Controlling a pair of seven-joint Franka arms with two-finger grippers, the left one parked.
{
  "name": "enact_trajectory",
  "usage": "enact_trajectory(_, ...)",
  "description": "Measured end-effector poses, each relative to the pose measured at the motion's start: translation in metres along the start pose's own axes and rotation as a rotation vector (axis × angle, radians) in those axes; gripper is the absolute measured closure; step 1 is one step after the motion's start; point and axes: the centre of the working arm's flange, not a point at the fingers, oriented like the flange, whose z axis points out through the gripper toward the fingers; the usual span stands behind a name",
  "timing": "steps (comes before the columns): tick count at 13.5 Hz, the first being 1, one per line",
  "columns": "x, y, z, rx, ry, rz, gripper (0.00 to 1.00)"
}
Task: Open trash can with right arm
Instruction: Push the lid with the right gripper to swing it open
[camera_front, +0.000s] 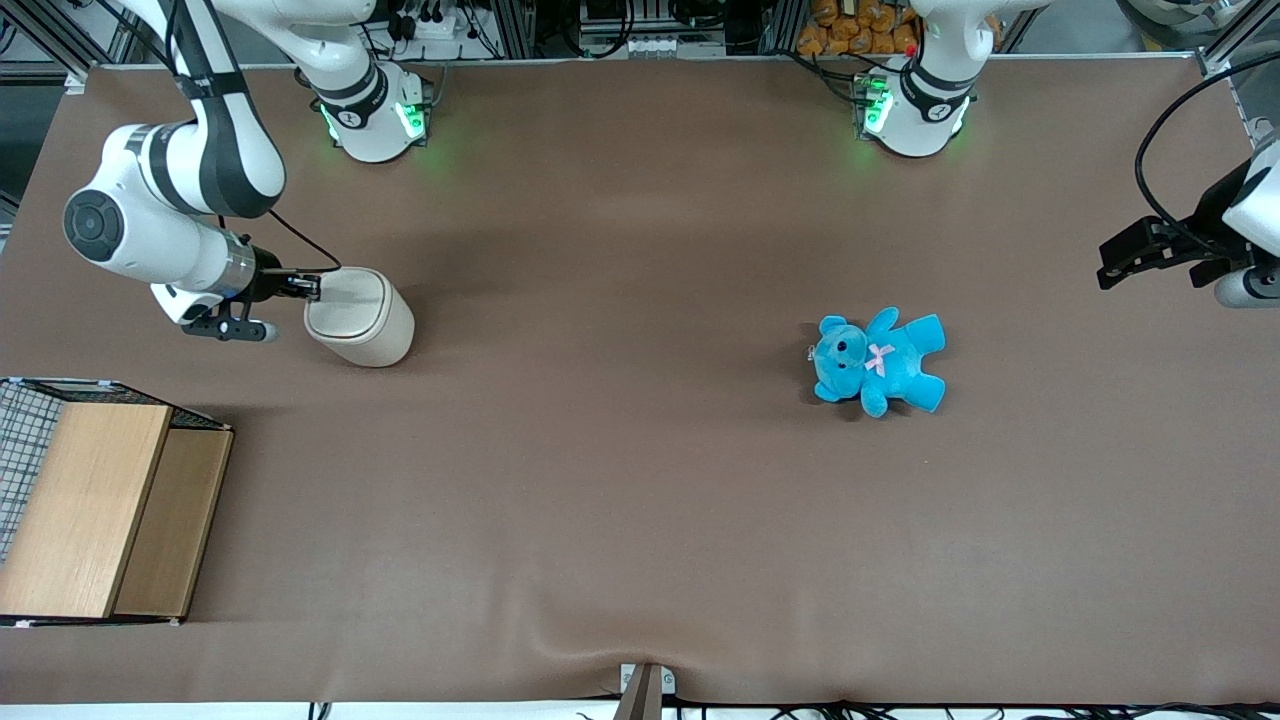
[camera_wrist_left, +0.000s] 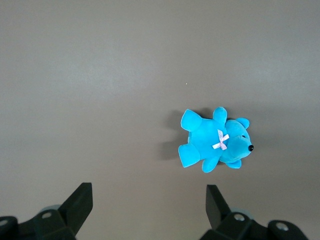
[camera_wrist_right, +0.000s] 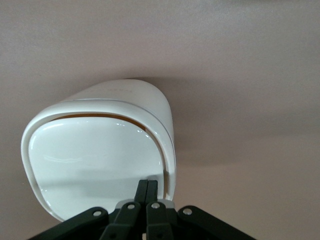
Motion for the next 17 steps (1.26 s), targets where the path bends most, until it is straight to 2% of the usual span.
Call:
enact_trajectory(10, 0.002, 0.001, 0.005, 0.000, 0.003, 0.002, 0.99)
enact_trajectory(12, 0.001, -0.001, 0.003, 0.002, -0.020, 0.000, 0.99)
enact_trajectory(15, 0.001, -0.011, -0.018, 0.046, -0.095, 0.009, 0.99)
enact_trajectory(17, 0.003, -0.019, -0.037, 0.059, -0.114, 0.021, 0.99)
